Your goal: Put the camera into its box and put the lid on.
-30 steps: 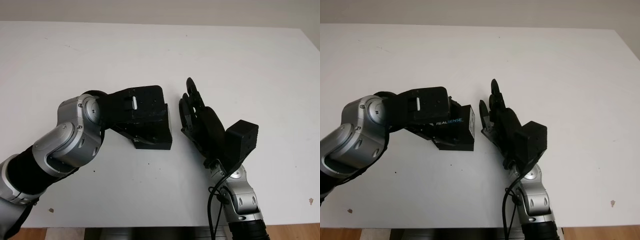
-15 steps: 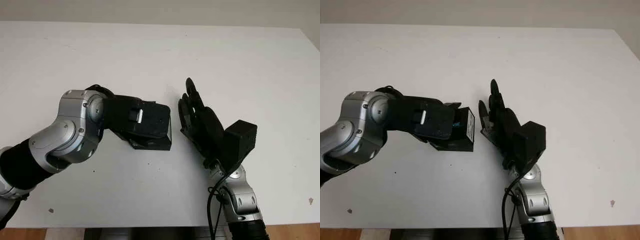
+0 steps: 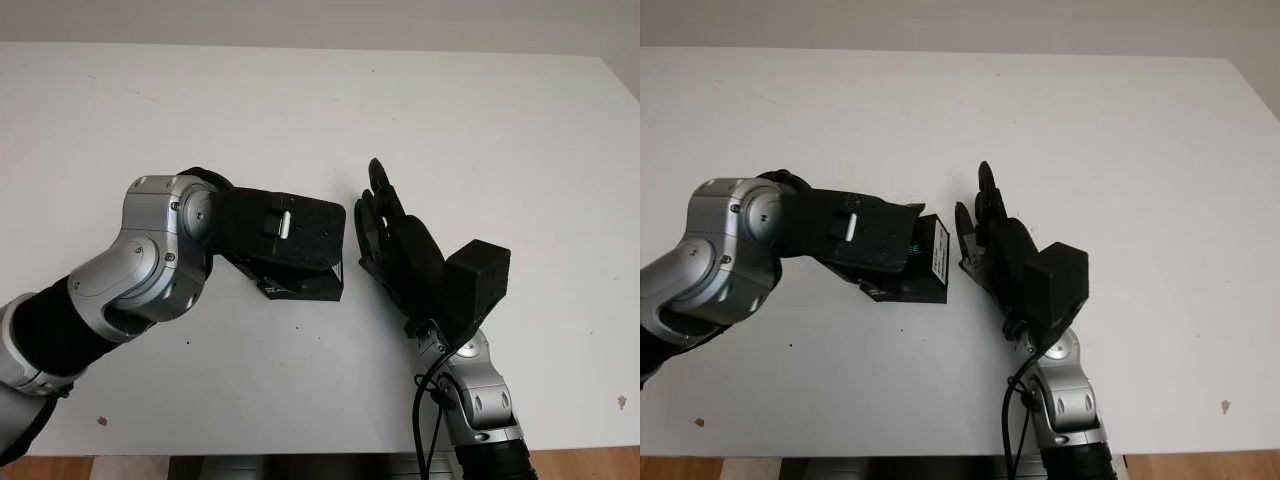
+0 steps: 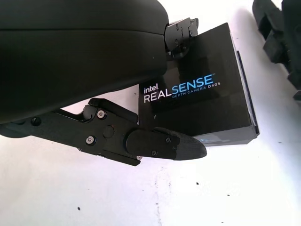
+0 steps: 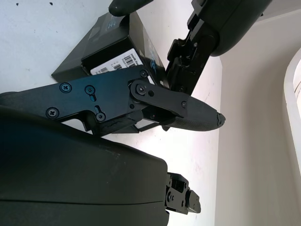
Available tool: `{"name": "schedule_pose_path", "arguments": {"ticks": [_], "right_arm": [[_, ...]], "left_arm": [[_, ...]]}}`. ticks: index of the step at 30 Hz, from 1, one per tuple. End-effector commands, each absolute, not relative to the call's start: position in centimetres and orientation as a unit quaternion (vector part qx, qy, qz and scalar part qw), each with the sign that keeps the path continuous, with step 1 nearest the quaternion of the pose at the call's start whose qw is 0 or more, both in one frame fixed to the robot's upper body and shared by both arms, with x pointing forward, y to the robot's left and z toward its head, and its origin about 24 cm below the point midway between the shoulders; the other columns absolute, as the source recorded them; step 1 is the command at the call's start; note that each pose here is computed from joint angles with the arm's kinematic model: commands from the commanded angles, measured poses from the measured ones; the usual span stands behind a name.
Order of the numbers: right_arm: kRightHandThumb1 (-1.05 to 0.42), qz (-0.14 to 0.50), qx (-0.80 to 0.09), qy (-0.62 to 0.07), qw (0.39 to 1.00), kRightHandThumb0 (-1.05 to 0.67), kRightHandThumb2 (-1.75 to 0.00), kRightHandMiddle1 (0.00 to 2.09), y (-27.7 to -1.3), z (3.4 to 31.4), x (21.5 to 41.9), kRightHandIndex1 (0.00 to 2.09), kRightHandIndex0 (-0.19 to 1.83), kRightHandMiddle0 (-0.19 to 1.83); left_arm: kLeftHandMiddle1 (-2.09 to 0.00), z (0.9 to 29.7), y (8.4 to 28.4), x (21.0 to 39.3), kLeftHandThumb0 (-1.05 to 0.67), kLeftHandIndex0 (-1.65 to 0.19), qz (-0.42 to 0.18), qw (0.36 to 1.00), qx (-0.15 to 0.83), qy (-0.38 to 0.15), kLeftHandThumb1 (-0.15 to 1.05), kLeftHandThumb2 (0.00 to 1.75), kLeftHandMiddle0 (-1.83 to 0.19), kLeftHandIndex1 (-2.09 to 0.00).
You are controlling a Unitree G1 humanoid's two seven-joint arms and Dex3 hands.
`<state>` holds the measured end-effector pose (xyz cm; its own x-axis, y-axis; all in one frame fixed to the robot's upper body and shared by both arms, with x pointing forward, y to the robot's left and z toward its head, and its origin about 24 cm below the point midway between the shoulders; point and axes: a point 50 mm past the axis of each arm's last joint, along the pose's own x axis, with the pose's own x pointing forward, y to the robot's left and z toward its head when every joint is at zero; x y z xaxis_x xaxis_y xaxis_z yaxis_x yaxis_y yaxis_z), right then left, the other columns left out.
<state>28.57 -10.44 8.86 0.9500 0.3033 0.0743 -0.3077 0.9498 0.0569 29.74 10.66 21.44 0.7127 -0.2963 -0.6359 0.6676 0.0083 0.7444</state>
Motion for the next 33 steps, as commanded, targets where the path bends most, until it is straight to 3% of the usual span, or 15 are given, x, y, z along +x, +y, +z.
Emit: {"name": "schedule_pose_path", "arguments": {"ticks": [1,14,33], "right_arm": [[-1.05,0.156,0.033,-0.036,0.987,-0.70,-0.63,0.00,-10.4,9.0,28.4,0.00,-0.19,-0.19],[-1.05,0.154,0.030,-0.038,0.987,-0.69,-0.64,0.00,-10.6,9.0,28.5,0.00,-0.19,-0.19],[-1.05,0.151,0.035,-0.037,0.987,-0.71,-0.61,0.00,-10.6,9.0,28.5,0.00,-0.19,-0.19]], "left_arm": [[0.00,21.9,10.1,29.6,-0.55,0.19,-0.362,0.696,0.602,0.145,1.05,0.31,0.19,0.00],[0.00,22.5,9.2,29.5,-0.59,0.19,-0.369,0.707,0.593,0.107,1.05,0.44,0.19,0.00],[0.00,21.9,8.6,29.7,-0.59,0.19,-0.370,0.696,0.607,0.099,1.05,0.41,0.19,0.00]]}}
